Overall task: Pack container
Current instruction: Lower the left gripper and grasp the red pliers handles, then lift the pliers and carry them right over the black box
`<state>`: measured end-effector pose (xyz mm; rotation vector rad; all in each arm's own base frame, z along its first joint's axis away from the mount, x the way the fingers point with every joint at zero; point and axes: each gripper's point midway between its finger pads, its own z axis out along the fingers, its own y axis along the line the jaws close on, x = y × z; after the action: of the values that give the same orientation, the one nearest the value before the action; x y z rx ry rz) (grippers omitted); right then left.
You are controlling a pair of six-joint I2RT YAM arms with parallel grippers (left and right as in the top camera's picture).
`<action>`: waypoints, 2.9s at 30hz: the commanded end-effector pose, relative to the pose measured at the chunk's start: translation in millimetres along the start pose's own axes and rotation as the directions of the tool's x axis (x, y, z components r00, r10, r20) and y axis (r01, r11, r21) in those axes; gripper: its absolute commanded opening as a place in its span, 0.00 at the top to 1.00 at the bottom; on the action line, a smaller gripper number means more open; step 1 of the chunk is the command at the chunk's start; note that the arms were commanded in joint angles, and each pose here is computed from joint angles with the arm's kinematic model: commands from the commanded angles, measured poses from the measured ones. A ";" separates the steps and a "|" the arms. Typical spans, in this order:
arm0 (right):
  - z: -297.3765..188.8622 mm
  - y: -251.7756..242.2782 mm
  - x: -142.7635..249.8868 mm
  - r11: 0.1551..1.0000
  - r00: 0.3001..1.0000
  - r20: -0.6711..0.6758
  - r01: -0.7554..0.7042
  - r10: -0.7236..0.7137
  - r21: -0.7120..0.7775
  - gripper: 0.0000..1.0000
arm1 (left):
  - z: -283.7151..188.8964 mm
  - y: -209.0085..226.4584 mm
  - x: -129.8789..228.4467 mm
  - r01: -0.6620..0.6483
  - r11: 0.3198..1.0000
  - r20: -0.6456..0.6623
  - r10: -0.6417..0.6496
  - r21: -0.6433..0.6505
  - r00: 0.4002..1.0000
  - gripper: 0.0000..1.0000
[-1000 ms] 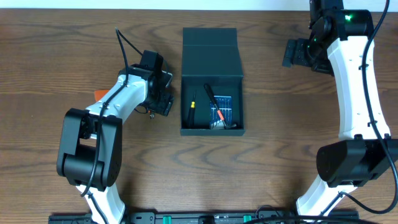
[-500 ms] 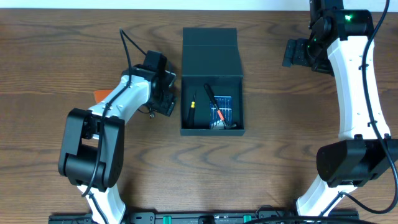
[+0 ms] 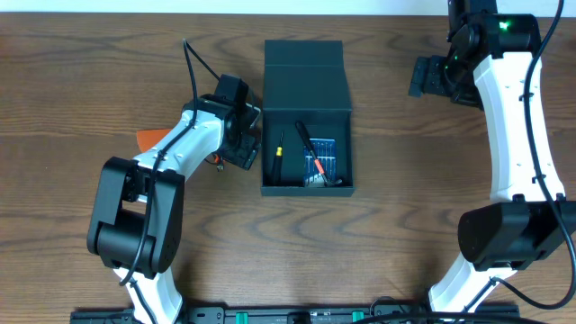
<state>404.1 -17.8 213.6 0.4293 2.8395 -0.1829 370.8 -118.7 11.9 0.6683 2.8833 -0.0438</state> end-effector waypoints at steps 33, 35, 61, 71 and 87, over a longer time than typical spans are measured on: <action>-7.0 -2.2 -4.1 1.000 1.000 0.024 -0.019 0.019 0.003 0.01 | 33.8 0.1 27.2 -0.006 1.000 -0.128 0.007 0.009 0.992 0.62; -7.0 -2.1 -4.1 1.000 1.000 0.024 -0.019 0.019 0.002 0.01 | 33.8 0.2 27.2 -0.006 1.000 -0.128 0.007 0.009 0.992 0.67; -7.0 -2.2 -4.1 1.000 1.000 0.024 -0.019 0.019 0.003 0.01 | 21.5 8.4 26.4 -0.011 0.999 -0.120 0.006 -0.040 0.993 0.94; -7.0 -2.2 -4.1 1.000 1.000 0.024 -0.019 0.019 0.003 0.01 | -8.4 15.6 12.9 -0.010 0.996 -0.042 0.006 -0.086 0.999 0.94; -7.0 -2.2 -4.1 1.000 1.000 0.024 -0.019 0.019 0.003 0.01 | -61.8 16.9 -1.1 0.032 0.994 0.088 -0.023 -0.104 0.996 0.94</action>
<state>404.1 -17.8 213.6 0.4293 2.8395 -0.1829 367.3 -102.9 53.3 0.6546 2.8288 0.0666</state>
